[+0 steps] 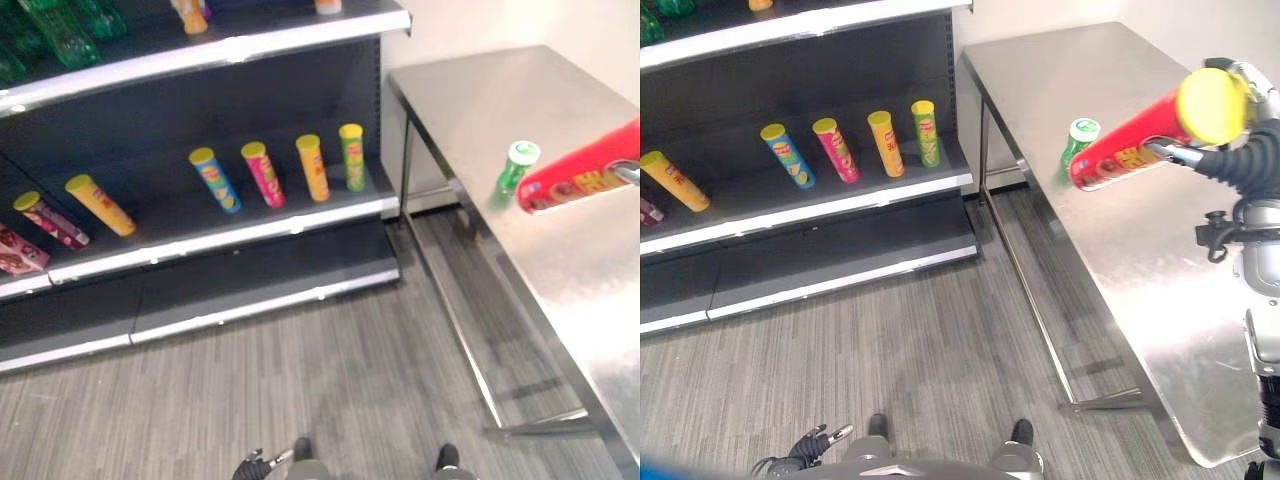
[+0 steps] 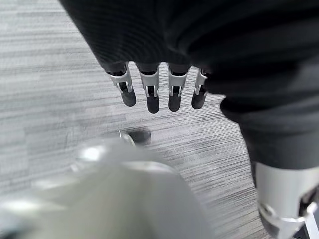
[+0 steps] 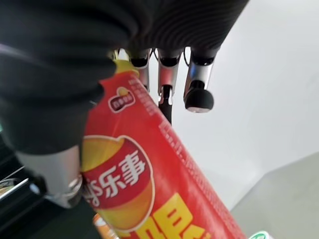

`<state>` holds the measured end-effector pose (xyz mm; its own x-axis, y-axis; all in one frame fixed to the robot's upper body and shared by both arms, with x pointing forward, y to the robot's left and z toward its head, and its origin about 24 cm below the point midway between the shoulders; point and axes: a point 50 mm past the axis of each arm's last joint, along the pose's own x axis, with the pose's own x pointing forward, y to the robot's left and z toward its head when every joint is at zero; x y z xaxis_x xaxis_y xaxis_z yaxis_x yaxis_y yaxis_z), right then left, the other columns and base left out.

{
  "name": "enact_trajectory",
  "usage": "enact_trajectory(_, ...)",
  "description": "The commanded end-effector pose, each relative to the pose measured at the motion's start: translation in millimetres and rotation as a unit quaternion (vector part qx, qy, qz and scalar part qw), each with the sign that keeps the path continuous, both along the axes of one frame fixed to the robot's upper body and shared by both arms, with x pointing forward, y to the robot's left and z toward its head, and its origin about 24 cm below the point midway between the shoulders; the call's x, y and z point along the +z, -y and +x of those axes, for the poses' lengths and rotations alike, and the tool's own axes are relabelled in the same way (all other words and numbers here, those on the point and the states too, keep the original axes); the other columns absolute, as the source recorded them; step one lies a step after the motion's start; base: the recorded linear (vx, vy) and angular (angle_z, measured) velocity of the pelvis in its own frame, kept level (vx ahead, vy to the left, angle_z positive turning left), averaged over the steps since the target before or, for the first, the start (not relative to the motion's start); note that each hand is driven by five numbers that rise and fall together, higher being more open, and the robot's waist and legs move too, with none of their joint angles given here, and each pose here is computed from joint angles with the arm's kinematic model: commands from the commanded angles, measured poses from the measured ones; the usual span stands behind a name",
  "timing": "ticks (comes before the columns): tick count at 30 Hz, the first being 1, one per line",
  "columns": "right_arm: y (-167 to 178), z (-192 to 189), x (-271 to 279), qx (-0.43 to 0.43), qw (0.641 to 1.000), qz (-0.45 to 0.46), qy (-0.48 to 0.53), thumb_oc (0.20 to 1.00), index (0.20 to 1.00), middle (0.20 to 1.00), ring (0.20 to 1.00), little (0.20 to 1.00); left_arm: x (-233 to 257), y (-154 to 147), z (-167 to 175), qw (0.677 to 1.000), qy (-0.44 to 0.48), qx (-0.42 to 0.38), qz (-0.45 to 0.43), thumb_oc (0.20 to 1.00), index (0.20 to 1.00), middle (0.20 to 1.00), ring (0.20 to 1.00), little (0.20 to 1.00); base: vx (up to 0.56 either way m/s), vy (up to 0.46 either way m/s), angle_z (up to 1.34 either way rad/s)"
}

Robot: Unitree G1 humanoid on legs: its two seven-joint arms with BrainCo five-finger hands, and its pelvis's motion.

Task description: Put the goods on the table back onto the shelves and tidy them up.

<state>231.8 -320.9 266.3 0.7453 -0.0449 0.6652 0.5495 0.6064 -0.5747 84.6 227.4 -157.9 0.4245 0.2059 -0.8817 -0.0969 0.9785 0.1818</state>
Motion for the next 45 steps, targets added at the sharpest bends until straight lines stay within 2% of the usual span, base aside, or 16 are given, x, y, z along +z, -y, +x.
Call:
enact_trajectory(1,-16,-17,38,0.026,0.994,-0.037,0.1,0.2,0.2,0.2,0.2,0.2,20,-43,24,0.996,0.05,-0.011,0.068,1.0,1.0,1.0,1.0,1.0,0.17,0.299,0.5)
enact_trajectory(4,-18,-13,33,0.018,0.995,-0.038,0.092,0.2,0.2,0.2,0.2,0.2,24,-47,35,0.993,0.046,-0.055,0.09,1.0,1.0,1.0,1.0,1.0,0.26,0.614,0.35)
enact_trajectory(6,-30,-7,33,0.044,0.994,-0.038,0.092,0.2,0.2,0.2,0.2,0.2,29,-56,40,0.991,0.05,-0.065,0.107,1.0,1.0,1.0,1.0,1.0,0.11,0.464,0.14)
enact_trajectory(10,-32,-4,30,0.042,0.995,-0.06,0.068,0.2,0.2,0.2,0.2,0.2,37,-62,51,0.988,0.065,-0.08,0.116,1.0,1.0,1.0,1.0,1.0,0.11,0.308,0.1)
enact_trajectory(19,-31,-2,31,0.053,0.995,-0.075,0.045,0.2,0.2,0.2,0.2,0.2,30,-38,58,0.99,0.071,-0.089,0.078,1.0,1.0,1.0,1.0,1.0,0.12,0.094,0.47)
enact_trajectory(25,-49,3,21,0.105,0.99,-0.094,0.008,0.2,0.2,0.2,0.2,0.2,30,-26,64,0.991,0.09,-0.082,0.059,1.0,1.0,1.0,1.0,1.0,0.1,-0.026,0.1)
enact_trajectory(27,-68,5,4,0.141,0.981,-0.127,-0.041,0.2,0.2,0.2,0.2,0.2,33,-19,74,0.99,0.111,-0.073,0.046,1.0,1.0,1.0,1.0,1.0,0.1,0.014,0.3)
enact_trajectory(36,-92,22,-29,0.188,0.973,-0.104,-0.08,0.2,0.2,0.2,0.2,0.2,41,-30,85,0.986,0.126,-0.07,0.077,1.0,1.0,1.0,1.0,1.0,0.21,0.257,-0.07)
enact_trajectory(45,-105,29,-46,0.192,0.97,-0.106,-0.109,0.2,0.2,0.2,0.2,0.2,35,-52,58,0.987,0.07,-0.081,0.116,1.0,1.0,1.0,1.0,1.0,0.47,0.479,-0.25)
